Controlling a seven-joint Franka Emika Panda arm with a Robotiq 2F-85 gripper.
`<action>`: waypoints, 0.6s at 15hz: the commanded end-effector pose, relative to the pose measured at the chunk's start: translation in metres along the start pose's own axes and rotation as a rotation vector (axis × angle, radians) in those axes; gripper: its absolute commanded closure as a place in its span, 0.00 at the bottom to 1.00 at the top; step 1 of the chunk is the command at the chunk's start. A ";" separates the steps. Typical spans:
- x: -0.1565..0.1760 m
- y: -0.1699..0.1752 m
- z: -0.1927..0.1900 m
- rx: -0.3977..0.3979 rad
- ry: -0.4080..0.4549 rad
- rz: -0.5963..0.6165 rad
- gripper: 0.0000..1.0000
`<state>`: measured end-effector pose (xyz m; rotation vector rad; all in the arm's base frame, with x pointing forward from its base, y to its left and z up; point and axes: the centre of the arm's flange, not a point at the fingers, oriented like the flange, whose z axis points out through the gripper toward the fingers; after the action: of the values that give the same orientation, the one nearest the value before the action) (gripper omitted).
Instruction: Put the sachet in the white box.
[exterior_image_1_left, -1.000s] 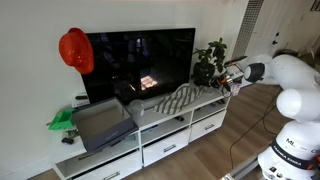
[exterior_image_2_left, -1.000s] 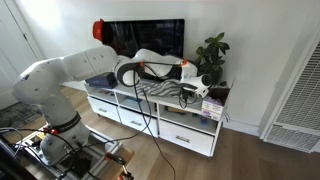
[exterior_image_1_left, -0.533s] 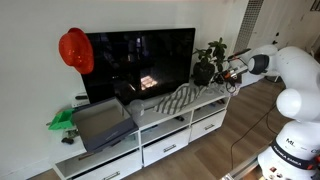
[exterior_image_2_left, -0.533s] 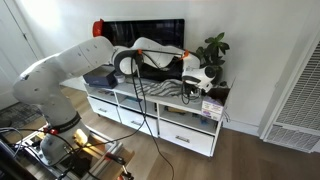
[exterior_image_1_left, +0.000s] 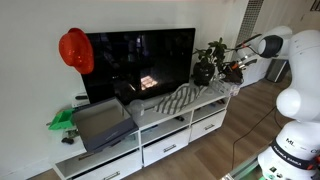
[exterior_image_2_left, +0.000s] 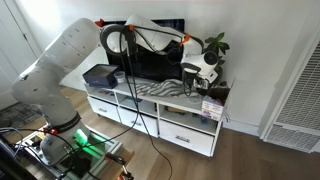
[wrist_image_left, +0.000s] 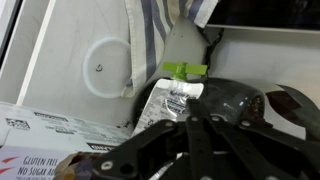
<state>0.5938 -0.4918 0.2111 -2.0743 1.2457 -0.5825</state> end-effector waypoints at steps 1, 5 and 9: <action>-0.025 -0.005 -0.057 0.062 0.094 0.018 1.00; -0.002 -0.007 -0.079 0.118 0.179 0.058 1.00; 0.012 -0.007 -0.064 0.146 0.194 0.084 1.00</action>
<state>0.5531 -0.5215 0.2675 -1.9170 1.3485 -0.7880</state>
